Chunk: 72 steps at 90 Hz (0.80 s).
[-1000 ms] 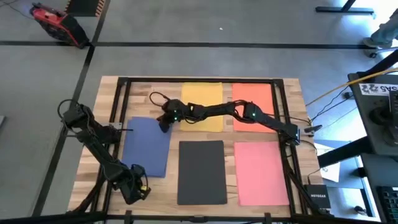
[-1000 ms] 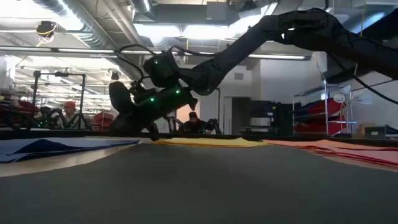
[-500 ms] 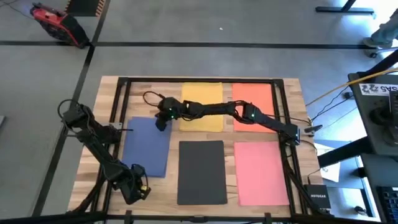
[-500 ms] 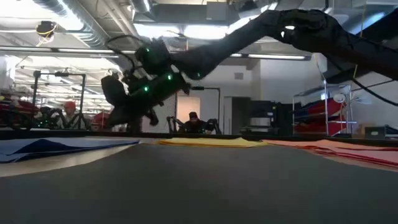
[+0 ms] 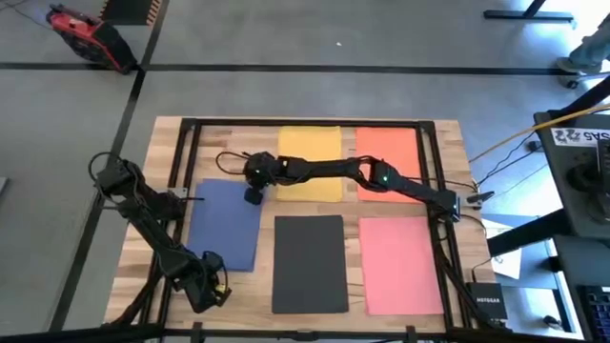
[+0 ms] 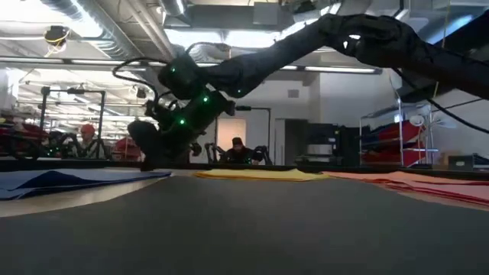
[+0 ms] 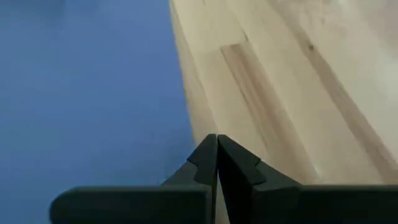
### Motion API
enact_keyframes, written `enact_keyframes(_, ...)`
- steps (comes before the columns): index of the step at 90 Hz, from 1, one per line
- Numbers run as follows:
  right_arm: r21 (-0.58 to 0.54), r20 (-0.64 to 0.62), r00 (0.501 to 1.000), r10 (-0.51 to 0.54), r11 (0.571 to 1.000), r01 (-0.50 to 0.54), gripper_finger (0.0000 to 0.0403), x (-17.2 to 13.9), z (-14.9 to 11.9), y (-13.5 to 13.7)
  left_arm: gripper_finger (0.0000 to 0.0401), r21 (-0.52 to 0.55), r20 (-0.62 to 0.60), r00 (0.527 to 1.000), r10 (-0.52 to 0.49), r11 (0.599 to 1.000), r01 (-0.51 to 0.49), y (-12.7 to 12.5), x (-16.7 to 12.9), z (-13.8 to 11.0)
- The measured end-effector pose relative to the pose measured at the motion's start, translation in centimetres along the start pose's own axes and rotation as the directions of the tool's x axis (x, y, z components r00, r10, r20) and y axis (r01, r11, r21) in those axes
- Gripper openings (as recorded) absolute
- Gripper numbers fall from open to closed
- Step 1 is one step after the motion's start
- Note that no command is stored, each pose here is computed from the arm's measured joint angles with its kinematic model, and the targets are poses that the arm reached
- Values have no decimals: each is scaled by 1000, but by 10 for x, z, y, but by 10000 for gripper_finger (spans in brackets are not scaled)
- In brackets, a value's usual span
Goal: Organize paper
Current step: Adjust the stacked blue colored papers
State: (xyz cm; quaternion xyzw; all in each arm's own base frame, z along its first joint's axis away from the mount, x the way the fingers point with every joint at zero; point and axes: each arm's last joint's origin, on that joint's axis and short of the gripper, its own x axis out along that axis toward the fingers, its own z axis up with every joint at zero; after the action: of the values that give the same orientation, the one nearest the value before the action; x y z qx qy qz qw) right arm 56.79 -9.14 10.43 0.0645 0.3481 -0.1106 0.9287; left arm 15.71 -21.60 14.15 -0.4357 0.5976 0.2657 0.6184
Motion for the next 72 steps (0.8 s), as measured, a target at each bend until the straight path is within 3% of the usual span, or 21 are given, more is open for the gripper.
enact_keyframes(10,22,1,1000,2,1000,-2,0,3,-2,-1,0,0,0,1000,-1,1000,1,0,0,0)
enact_keyframes(32,32,-32,990,138,990,-137,0,5,-6,2,0,-3,-1,1000,-2,1000,2,-1,0,1)
enact_keyframes(72,38,-50,965,257,966,-255,0,5,-8,6,0,4,0,1000,-1,1000,1,0,0,1)
